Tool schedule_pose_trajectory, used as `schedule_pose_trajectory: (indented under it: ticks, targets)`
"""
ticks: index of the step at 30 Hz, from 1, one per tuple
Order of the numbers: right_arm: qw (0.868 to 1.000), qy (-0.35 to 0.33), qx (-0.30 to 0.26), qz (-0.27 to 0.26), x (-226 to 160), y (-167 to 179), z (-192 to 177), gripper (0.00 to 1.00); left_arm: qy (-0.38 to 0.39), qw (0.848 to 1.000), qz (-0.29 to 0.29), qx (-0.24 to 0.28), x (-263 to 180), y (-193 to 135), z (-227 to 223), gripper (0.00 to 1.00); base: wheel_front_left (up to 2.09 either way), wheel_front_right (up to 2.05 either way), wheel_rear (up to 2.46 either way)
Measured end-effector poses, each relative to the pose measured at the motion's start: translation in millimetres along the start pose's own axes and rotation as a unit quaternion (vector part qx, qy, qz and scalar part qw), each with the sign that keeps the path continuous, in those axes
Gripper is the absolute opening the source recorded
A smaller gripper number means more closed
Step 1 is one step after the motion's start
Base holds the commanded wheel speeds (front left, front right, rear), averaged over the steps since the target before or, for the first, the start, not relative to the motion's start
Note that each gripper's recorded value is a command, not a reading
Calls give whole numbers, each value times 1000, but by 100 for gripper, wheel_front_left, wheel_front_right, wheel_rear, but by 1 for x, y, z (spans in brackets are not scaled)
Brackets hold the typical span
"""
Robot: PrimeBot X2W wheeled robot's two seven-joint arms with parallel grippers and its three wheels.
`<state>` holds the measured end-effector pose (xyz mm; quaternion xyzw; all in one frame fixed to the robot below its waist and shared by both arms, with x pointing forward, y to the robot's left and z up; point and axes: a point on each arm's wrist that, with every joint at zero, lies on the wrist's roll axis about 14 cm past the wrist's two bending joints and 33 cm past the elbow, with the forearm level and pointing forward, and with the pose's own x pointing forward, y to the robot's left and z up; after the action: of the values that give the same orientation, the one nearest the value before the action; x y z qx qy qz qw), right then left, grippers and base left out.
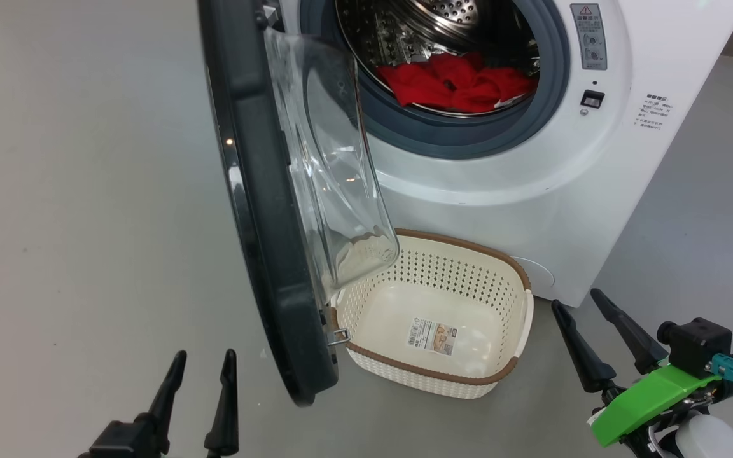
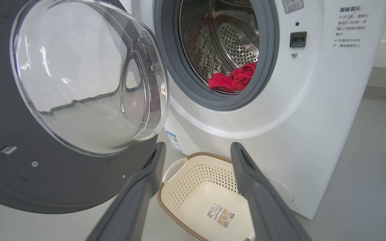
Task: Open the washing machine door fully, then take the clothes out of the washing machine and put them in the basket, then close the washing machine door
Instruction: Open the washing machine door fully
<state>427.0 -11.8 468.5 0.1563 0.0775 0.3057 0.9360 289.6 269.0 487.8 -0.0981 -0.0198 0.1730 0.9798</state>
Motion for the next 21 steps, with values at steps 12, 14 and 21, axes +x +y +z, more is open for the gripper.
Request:
schedule_pose_trajectory:
  ticks: [12, 14, 21]
  targets:
    - [999, -34, -19, -8, -5, 2, 14, 100, -3, 1000, -2, 1, 1, -1, 2, 100, 0, 0, 0]
    - [999, -32, -18, -9, -5, 3, 13, 100, -3, 1000, -2, 1, 1, -1, 2, 100, 0, 0, 0]
    - [1000, -3, -19, -18, -13, -1, -8, 100, -3, 1000, -1, 1, 0, 0, 2, 100, 0, 0, 0]
